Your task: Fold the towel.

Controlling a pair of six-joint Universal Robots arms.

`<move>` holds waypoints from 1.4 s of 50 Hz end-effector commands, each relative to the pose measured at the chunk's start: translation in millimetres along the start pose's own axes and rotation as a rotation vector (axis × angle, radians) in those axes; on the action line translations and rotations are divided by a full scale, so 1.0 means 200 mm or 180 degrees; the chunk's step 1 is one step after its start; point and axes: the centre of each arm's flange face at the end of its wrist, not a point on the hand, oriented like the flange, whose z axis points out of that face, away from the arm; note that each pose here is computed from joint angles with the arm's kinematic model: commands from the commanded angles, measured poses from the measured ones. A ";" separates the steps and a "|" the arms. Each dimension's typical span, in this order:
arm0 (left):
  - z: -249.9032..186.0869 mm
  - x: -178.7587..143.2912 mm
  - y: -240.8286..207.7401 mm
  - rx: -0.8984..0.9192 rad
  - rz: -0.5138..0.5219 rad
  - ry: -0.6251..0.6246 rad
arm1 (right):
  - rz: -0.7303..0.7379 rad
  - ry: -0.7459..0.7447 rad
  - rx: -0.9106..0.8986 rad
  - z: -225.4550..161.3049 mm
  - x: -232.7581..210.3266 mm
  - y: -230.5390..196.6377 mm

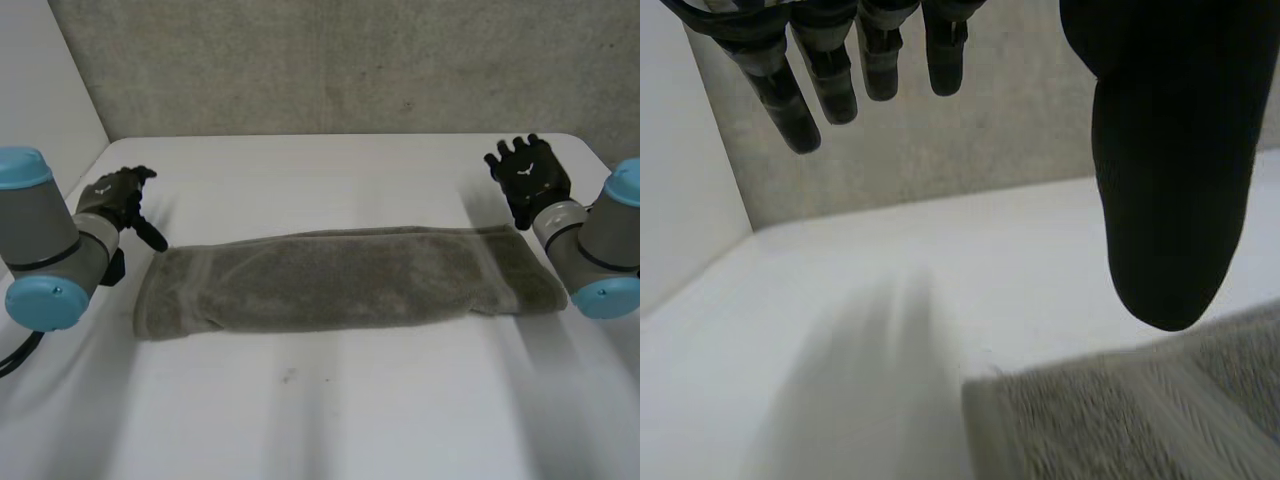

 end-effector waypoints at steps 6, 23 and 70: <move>-0.25 0.00 -0.08 0.0018 0.0020 0.0018 | 0.0530 0.0025 -0.0269 -0.27 0.15 -0.19; -0.48 -0.01 -0.02 -0.0035 0.0017 0.0008 | 0.0841 -0.0576 -0.1190 -0.61 0.08 -0.06; -0.49 -0.02 0.01 -0.0100 0.0006 -0.0022 | 0.0817 0.0273 -0.1556 -0.51 0.52 0.60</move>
